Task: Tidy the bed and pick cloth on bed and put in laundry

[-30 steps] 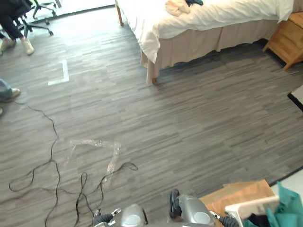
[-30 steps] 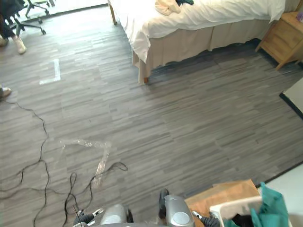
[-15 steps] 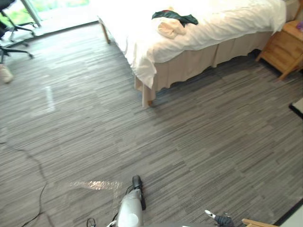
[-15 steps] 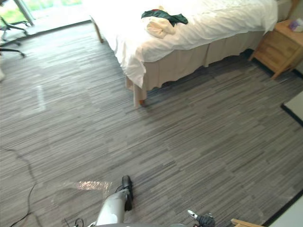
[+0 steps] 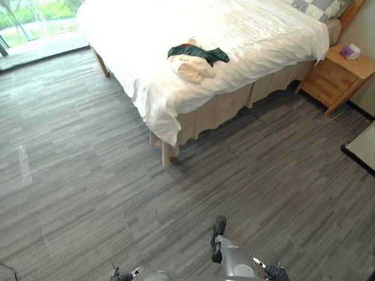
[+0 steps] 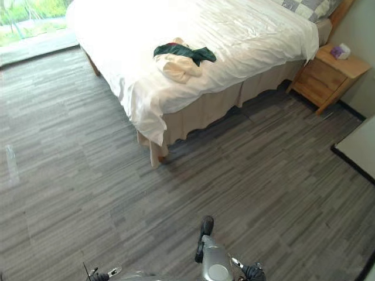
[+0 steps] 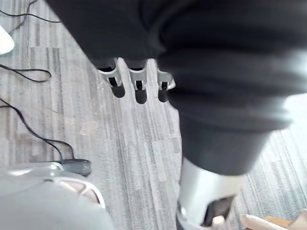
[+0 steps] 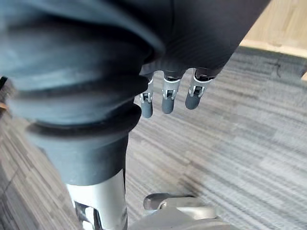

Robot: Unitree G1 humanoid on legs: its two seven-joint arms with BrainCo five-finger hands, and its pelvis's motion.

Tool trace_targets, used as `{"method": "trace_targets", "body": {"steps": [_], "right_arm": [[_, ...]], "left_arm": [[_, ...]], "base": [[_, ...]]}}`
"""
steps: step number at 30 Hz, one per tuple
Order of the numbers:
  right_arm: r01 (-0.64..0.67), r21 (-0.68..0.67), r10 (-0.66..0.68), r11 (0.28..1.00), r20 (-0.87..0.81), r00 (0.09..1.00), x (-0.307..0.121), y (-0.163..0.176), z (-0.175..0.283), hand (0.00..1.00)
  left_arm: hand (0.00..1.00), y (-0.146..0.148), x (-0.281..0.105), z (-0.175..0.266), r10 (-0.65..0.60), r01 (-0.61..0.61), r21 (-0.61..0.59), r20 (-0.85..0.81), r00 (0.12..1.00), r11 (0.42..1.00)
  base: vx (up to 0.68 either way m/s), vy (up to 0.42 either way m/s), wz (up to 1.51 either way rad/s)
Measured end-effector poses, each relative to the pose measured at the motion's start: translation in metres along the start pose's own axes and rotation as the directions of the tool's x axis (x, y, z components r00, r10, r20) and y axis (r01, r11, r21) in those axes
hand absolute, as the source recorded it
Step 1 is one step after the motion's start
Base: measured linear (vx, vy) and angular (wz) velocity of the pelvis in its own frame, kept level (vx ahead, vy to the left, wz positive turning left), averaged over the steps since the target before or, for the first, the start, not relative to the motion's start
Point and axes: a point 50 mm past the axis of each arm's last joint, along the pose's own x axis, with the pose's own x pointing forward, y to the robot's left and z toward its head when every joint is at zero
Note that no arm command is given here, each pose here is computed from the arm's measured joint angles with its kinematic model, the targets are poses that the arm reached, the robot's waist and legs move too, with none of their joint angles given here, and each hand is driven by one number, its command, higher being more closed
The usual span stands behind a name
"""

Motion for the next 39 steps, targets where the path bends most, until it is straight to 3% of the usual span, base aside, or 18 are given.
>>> {"method": "trace_targets", "body": {"steps": [11,18,21,25,28,30,34,37,39], "right_arm": [[-0.04,-0.005,0.04,0.999,0.056,0.998,0.006,0.024,0.027,0.0],[-0.092,0.039,0.089,0.995,0.079,0.993,0.002,0.043,0.03,0.0],[-0.124,0.026,0.119,0.992,0.143,0.983,0.0,0.05,0.045,0.0],[-0.103,0.1,0.069,0.99,0.301,0.951,-0.007,0.037,0.078,0.0],[-0.064,0.158,-0.019,0.985,0.475,0.88,-0.019,0.016,0.121,0.0],[-0.054,0.18,-0.073,0.982,0.631,0.772,-0.034,0.003,0.171,0.0],[0.003,0.183,-0.154,0.983,0.82,0.551,-0.074,-0.018,0.227,0.0],[0.075,0.119,-0.139,0.99,0.915,0.378,-0.103,-0.022,0.256,0.0],[0.124,0.04,-0.077,0.991,0.947,0.313,-0.112,-0.013,0.266,0.0]], "left_arm": [[0.0,0.005,0.003,0.027,0.012,-0.013,0.007,0.119,0.993,1.0],[0.0,0.007,0.008,0.033,-0.025,0.006,0.162,0.118,0.993,0.987],[0.0,0.016,0.011,0.037,-0.014,-0.011,0.223,0.111,0.994,0.975],[0.0,0.019,0.013,0.046,0.004,-0.029,0.197,0.125,0.992,0.98],[0.0,0.023,0.013,0.044,0.019,-0.039,0.167,0.121,0.992,0.985],[0.0,0.01,0.011,0.032,-0.007,-0.004,0.128,0.085,0.996,0.992],[0.0,0.01,0.01,0.029,-0.015,0.001,0.163,0.081,0.997,0.987],[0.0,0.019,0.008,0.019,-0.001,-0.008,0.176,0.053,0.999,0.984],[0.0,0.027,0.007,0.015,0.009,-0.017,0.186,0.043,0.999,0.982]], "base": [[0.49,-0.18,-0.32],[0.47,0.197,0.46],[0.33,0.072,0.49],[0.3,-0.15,0.69],[0.29,-0.305,0.9],[0.22,-0.273,0.25],[0.07,-0.136,0.52],[0.02,-0.055,0.49],[0.02,-0.028,0.5]]}}
